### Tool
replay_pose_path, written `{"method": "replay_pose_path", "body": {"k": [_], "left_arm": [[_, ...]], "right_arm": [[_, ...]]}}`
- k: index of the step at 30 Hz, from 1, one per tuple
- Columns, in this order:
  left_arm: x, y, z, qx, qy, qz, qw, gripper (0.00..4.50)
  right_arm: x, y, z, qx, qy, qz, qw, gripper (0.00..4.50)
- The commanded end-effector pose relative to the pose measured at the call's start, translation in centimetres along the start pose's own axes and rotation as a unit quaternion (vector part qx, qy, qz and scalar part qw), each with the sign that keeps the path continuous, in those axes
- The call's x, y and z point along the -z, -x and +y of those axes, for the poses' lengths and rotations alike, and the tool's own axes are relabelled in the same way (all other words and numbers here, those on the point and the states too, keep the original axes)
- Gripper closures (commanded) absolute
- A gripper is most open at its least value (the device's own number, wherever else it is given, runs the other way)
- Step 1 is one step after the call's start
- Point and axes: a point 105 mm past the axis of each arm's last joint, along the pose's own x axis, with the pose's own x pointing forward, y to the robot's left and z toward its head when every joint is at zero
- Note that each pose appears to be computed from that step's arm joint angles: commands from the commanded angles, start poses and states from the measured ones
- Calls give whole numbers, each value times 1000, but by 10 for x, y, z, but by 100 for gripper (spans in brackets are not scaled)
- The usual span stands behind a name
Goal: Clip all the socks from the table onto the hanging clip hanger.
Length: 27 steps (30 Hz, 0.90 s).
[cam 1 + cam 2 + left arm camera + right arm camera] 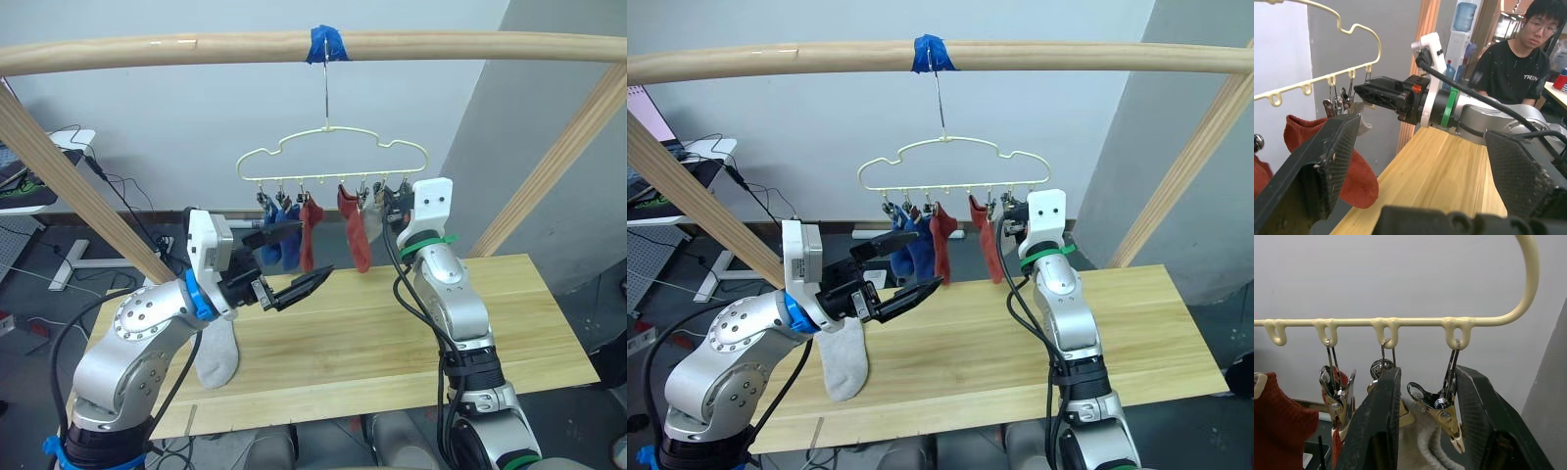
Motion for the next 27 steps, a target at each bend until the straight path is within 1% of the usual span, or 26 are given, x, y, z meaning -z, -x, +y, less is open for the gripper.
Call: {"method": "replay_pose_path", "body": {"k": [1,13,27], "left_arm": [[-10,2,-3,4,-20,-18,1000,0],[-8,2,-2,-2,-19,-13,1000,0],[-9,0,-1,-5,-18,-15,1000,0]], "right_arm": [[-15,-2,-1,5,4,-29,1000,277],[-10,-3,-6,16,11,-18,1000,277],[-11,-5,-5,18,9,-20,1000,277]]}}
